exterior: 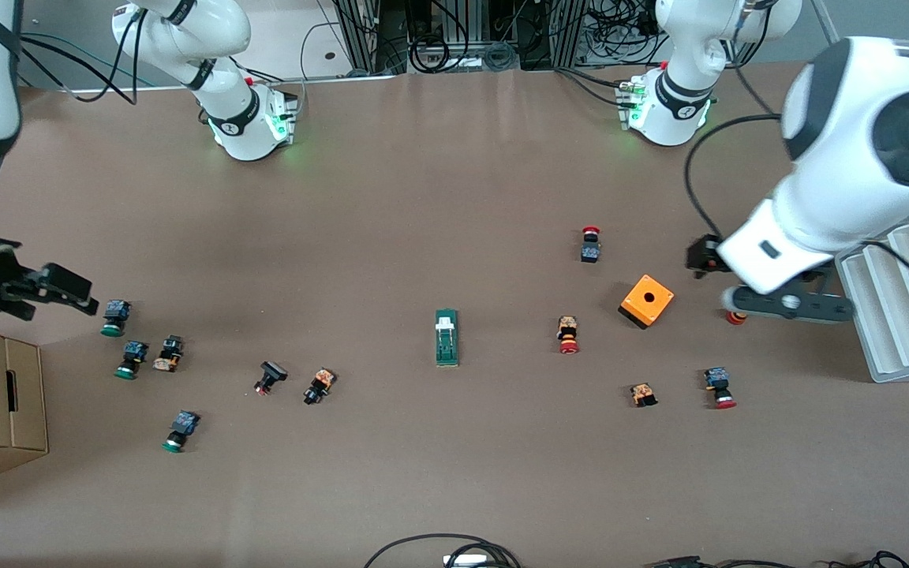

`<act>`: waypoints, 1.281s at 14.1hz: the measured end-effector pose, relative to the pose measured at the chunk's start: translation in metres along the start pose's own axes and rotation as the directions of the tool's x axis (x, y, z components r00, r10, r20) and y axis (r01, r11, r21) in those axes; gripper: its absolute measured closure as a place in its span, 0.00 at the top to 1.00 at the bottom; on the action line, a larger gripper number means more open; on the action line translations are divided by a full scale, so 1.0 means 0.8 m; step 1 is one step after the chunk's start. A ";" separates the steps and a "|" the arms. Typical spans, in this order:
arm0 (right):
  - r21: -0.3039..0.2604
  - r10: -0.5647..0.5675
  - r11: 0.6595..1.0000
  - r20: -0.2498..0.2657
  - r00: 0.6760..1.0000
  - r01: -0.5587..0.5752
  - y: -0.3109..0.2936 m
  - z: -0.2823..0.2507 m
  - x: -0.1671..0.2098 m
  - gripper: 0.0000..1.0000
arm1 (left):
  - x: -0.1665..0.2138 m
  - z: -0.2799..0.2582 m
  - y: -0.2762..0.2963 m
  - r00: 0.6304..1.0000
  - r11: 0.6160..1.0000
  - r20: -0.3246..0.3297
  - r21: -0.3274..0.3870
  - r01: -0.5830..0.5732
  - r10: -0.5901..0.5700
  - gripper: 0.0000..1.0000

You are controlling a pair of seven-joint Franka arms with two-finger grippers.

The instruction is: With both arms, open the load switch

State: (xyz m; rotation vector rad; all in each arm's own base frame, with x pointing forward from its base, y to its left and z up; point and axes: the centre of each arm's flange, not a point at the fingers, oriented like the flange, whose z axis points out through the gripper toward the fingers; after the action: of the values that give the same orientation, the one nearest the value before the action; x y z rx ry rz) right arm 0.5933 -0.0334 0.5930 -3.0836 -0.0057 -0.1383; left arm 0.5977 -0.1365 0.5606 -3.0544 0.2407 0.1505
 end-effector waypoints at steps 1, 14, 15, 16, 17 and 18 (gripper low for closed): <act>0.001 0.000 1.000 0.001 1.000 0.000 0.002 -0.005 -0.003 1.00 | 0.000 0.002 -0.009 1.000 1.000 0.003 -0.002 0.011 -0.011 1.00; 0.006 -0.025 1.000 0.009 1.000 0.025 -0.016 -0.006 -0.007 1.00 | -0.065 0.024 -0.104 0.980 0.987 -0.125 -0.066 0.145 -0.153 1.00; 0.006 -0.025 1.000 0.010 1.000 0.025 -0.016 -0.006 -0.007 1.00 | -0.066 0.025 -0.104 0.982 0.987 -0.114 -0.063 0.145 -0.152 1.00; 0.005 -0.024 1.000 0.010 1.000 0.024 -0.015 -0.005 -0.007 1.00 | -0.067 0.025 -0.103 0.983 0.988 -0.108 -0.062 0.144 -0.150 1.00; -0.004 -0.023 1.000 0.013 1.000 0.023 -0.012 -0.004 -0.007 1.00 | -0.068 0.025 -0.103 0.983 0.988 -0.103 -0.061 0.144 -0.149 1.00; -0.019 -0.023 1.000 0.016 1.000 0.024 -0.009 -0.003 -0.007 1.00 | -0.068 0.024 -0.103 0.984 0.988 -0.101 -0.060 0.144 -0.150 1.00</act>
State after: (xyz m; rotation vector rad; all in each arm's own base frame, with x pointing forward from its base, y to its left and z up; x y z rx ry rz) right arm 0.5877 -0.0262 0.5953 -3.1041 -0.0414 -0.1158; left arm 0.5554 -0.0455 0.5523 -3.1215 0.0168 -0.0128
